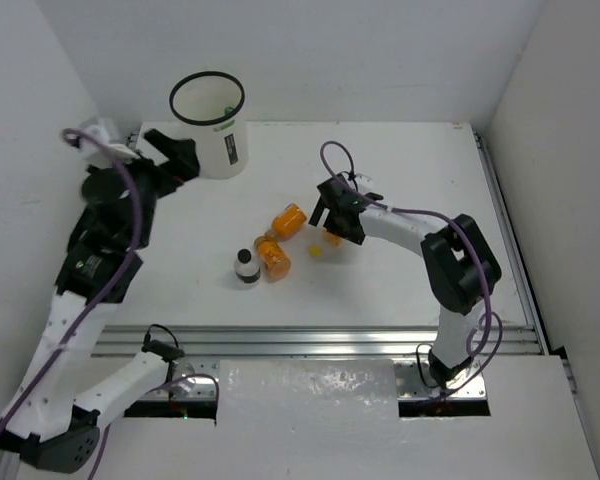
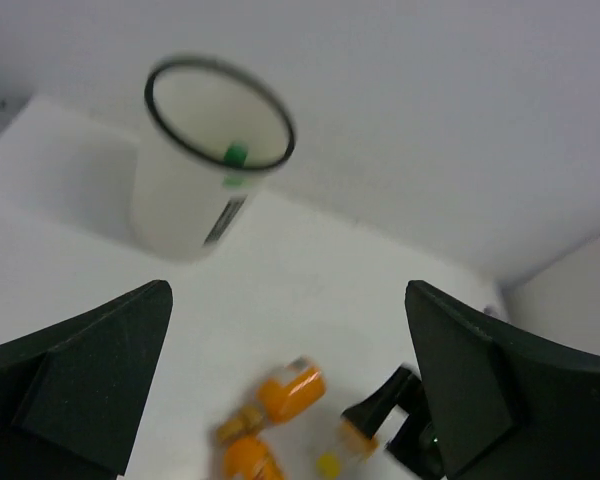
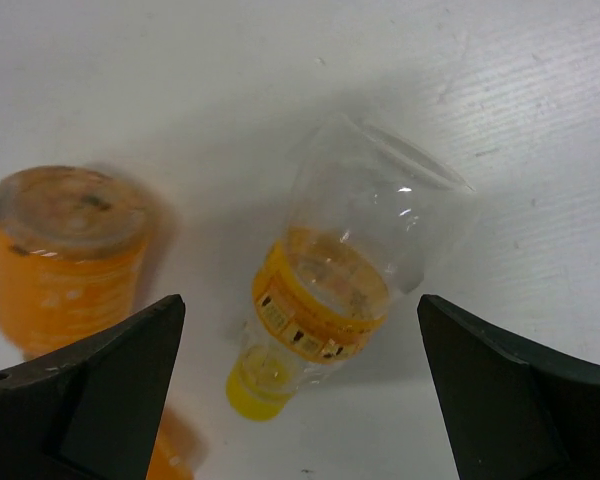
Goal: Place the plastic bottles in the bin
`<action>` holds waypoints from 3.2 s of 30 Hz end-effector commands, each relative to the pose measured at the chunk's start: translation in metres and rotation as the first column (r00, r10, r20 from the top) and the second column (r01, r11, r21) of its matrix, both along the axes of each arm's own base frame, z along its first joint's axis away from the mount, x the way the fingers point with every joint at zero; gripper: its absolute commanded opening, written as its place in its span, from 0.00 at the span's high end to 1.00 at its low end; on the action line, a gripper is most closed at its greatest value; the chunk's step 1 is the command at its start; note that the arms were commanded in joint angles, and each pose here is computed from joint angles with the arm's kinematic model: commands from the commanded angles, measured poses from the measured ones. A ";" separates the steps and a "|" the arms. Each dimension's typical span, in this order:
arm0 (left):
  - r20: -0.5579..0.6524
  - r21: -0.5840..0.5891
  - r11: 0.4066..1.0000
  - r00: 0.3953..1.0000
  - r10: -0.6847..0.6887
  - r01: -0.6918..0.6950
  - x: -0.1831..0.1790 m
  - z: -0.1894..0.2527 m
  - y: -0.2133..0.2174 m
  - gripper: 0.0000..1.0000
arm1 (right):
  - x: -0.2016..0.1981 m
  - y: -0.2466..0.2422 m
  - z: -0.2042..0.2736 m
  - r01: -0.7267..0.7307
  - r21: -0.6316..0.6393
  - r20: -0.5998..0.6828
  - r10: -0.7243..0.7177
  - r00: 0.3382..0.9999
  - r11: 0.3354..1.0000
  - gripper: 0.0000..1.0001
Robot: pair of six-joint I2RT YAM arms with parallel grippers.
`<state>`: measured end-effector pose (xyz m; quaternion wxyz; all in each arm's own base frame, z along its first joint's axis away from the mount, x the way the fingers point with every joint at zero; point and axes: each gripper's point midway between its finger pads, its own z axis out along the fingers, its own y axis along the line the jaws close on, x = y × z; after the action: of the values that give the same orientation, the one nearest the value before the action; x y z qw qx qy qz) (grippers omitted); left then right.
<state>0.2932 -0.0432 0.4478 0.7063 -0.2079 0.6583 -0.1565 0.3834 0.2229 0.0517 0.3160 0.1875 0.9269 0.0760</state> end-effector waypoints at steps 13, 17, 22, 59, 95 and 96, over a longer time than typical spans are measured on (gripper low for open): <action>-0.240 -0.050 0.847 0.817 -0.525 0.530 0.026 -0.113 -0.113 0.00 | -0.021 -0.016 0.024 -0.096 0.018 0.209 0.090 0.974 0.995 0.72; -0.185 -0.113 0.598 0.575 -0.797 0.793 0.008 -0.106 -0.174 0.00 | -0.061 0.025 0.110 -0.606 -0.068 0.604 0.516 0.607 0.792 0.75; -0.163 -0.119 0.417 0.396 -0.904 0.901 -0.015 -0.106 -0.223 0.00 | -0.146 0.043 0.154 -0.853 -0.210 0.740 0.648 0.180 0.478 0.78; -0.179 0.038 0.999 0.984 0.016 -0.010 0.245 -0.019 -0.021 1.00 | -0.133 -0.082 0.113 -0.399 -0.165 0.467 0.428 0.774 0.902 0.01; -0.215 -0.076 0.972 0.949 -0.232 0.221 0.013 -0.106 -0.020 0.00 | -0.078 0.122 0.054 -0.784 0.225 0.118 0.782 0.612 0.579 0.01; -0.220 -0.060 0.971 0.946 -0.238 0.230 0.003 -0.108 -0.019 0.00 | -0.076 0.130 0.056 -0.796 0.223 0.125 0.793 0.596 0.563 0.01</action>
<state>0.2862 -0.0464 0.4149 0.6813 -0.1713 0.6753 -0.2244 0.3186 0.3395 0.1107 0.2677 -0.1979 0.8855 0.3241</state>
